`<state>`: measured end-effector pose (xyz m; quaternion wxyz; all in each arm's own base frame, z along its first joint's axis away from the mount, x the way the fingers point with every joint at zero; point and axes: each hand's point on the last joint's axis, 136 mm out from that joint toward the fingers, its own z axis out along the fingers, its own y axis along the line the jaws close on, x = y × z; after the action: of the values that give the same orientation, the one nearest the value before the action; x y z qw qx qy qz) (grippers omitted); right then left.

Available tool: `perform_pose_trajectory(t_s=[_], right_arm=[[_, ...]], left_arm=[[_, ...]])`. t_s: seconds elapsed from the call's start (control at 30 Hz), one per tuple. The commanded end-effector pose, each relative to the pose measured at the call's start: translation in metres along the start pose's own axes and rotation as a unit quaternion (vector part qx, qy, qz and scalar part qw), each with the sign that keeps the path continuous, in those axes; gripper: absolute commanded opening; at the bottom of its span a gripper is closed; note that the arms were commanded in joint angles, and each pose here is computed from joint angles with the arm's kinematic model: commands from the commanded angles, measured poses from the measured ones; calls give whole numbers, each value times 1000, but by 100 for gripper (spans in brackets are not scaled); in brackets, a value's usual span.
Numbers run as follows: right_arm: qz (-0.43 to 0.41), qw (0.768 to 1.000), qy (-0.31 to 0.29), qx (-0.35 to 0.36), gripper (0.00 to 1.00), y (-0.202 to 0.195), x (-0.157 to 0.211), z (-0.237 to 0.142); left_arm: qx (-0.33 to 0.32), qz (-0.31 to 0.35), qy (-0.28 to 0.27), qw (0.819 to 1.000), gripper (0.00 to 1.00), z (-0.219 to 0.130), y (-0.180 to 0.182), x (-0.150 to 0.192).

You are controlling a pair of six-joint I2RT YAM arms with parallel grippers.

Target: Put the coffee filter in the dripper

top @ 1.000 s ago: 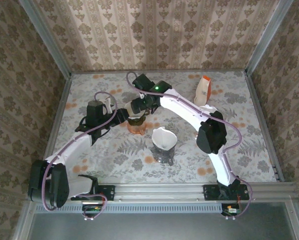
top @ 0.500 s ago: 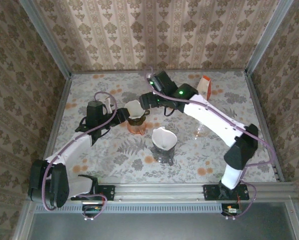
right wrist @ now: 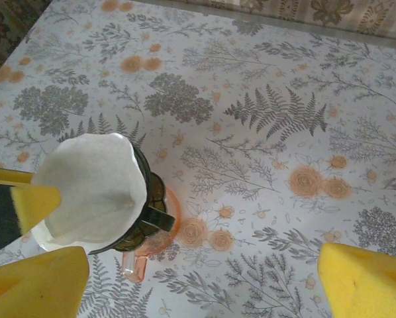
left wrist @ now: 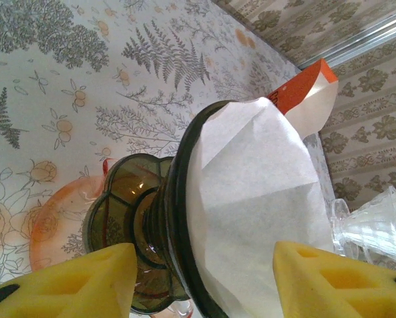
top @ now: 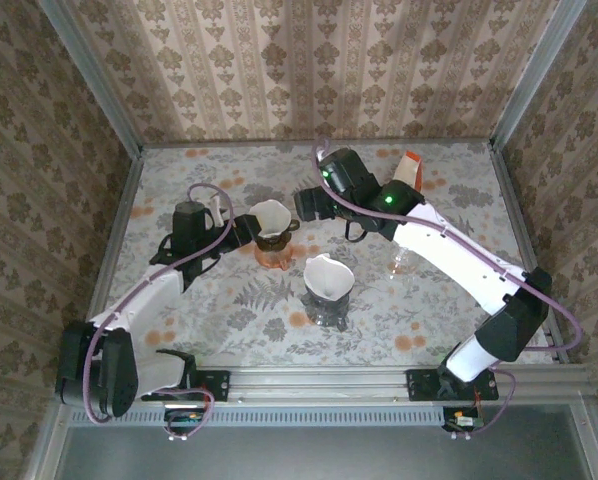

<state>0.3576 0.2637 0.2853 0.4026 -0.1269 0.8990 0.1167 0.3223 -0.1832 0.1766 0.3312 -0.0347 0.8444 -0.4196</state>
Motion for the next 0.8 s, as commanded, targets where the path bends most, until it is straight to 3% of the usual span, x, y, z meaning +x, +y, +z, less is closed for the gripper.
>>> perform_pose_trajectory(t_s=[0.0,0.3,0.4,0.43,0.57,0.77], right_arm=[[14,999,-28,8,91,-8,-11,-12],[19,998,-49,19,92,-17,-19,-27],[25,997,-67,36,95,-28,-22,-39],[28,996,-76,45,96,-34,-23,-45],[59,987,-109,98,100,-74,-22,-70],[122,966,-127,191,100,-144,-1,-91]], left_arm=[[26,16,-23,999,61,-10,-24,-16],[48,19,-40,998,73,-24,-44,-25],[52,28,-51,997,82,-34,-54,-31],[52,33,-56,997,99,-38,-58,-34],[26,61,-90,994,100,-56,-61,-48],[-83,78,-168,979,100,-86,-25,-76]])
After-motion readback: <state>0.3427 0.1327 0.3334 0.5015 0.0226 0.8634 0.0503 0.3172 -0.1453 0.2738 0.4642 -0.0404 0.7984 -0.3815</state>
